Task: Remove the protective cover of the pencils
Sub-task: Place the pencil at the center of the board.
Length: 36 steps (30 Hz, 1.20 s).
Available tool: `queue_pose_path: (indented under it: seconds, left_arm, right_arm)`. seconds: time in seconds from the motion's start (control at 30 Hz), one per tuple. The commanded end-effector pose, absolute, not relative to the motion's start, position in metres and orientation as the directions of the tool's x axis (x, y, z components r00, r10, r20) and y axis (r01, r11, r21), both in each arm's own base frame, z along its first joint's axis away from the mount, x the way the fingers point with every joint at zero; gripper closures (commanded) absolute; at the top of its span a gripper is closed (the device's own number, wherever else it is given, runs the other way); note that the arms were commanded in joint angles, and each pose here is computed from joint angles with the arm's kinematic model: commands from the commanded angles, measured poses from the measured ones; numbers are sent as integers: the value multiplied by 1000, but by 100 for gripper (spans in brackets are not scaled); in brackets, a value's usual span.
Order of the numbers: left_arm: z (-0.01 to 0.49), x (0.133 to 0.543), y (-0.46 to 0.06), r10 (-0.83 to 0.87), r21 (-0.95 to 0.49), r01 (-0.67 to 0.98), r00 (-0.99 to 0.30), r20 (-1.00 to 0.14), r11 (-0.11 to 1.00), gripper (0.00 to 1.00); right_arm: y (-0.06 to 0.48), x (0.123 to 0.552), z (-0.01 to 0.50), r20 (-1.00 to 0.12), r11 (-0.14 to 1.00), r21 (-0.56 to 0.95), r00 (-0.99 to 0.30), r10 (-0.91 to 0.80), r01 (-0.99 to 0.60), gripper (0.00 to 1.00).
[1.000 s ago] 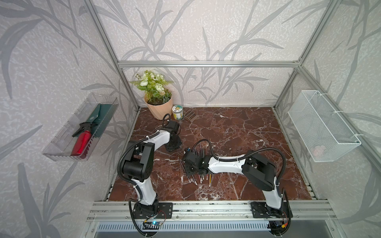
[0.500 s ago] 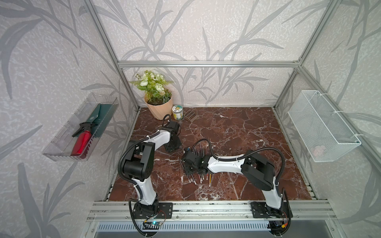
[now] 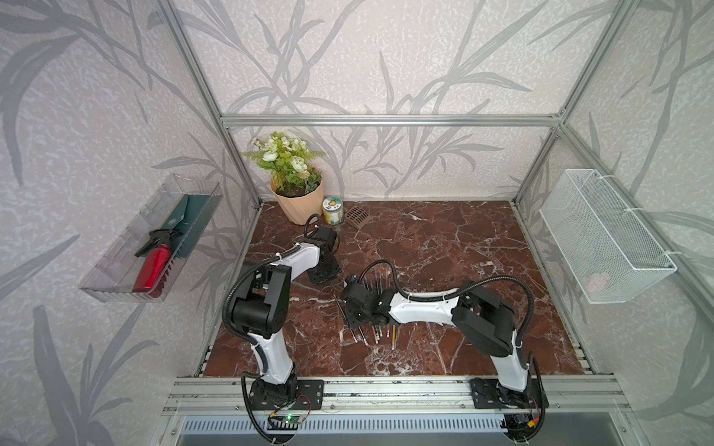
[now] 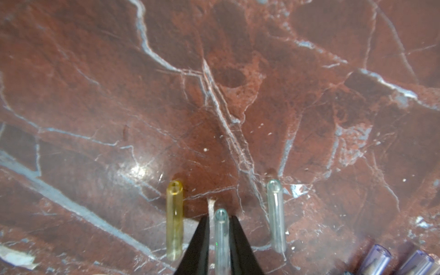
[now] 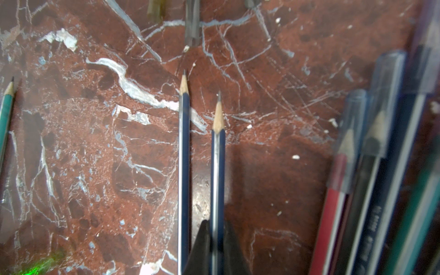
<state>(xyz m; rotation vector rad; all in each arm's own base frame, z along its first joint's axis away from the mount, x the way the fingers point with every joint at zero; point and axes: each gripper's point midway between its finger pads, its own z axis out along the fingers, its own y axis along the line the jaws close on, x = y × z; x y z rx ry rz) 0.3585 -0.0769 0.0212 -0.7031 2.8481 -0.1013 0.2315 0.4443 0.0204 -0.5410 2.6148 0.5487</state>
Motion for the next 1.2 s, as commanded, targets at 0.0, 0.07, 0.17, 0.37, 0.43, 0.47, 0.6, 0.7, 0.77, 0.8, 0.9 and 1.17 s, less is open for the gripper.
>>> queue_pose_path:
  seconds: [0.0,0.07,0.17,0.37,0.43,0.47,0.6,0.7,0.77,0.8,0.9,1.17]
  left_arm:
    - [22,358,-77,-458,-100,-447,-871,-175,889,80]
    - [23,358,-77,-458,-103,-447,-871,-176,889,80]
    - [24,358,-78,-460,-111,-446,-870,-178,888,80]
    - [26,358,-81,-459,-132,-441,-870,-180,888,79]
    - [27,359,-82,-459,-139,-439,-869,-185,888,80]
    - [28,359,-82,-459,-140,-439,-868,-188,888,79]
    - [33,359,-80,-463,-149,-440,-862,-206,886,79]
    - [38,359,-79,-465,-156,-440,-856,-224,884,79]
    - [42,359,-79,-466,-168,-437,-852,-238,884,79]
    - [44,359,-79,-467,-173,-435,-850,-245,883,79]
    - [48,359,-77,-470,-178,-436,-843,-262,882,79]
    - [60,359,-76,-477,-208,-432,-825,-302,878,79]
  right_arm:
    - [427,231,-6,-408,880,225,-861,-305,-418,90]
    - [427,232,-7,-406,882,221,-861,-306,-417,89]
    - [427,232,-9,-401,883,217,-862,-308,-416,87]
    - [426,233,-8,-406,884,214,-861,-305,-415,82]
    - [425,233,-7,-407,884,215,-861,-305,-414,82]
    - [425,232,-6,-409,883,215,-860,-306,-416,81]
    - [427,233,0,-419,878,222,-855,-306,-424,80]
    - [432,232,11,-433,863,243,-846,-312,-443,75]
    - [433,232,20,-441,855,251,-840,-318,-455,74]
    - [434,232,26,-448,851,255,-836,-317,-459,73]
    - [433,232,43,-472,842,264,-825,-312,-470,72]
    - [410,229,83,-533,841,273,-801,-272,-467,67]
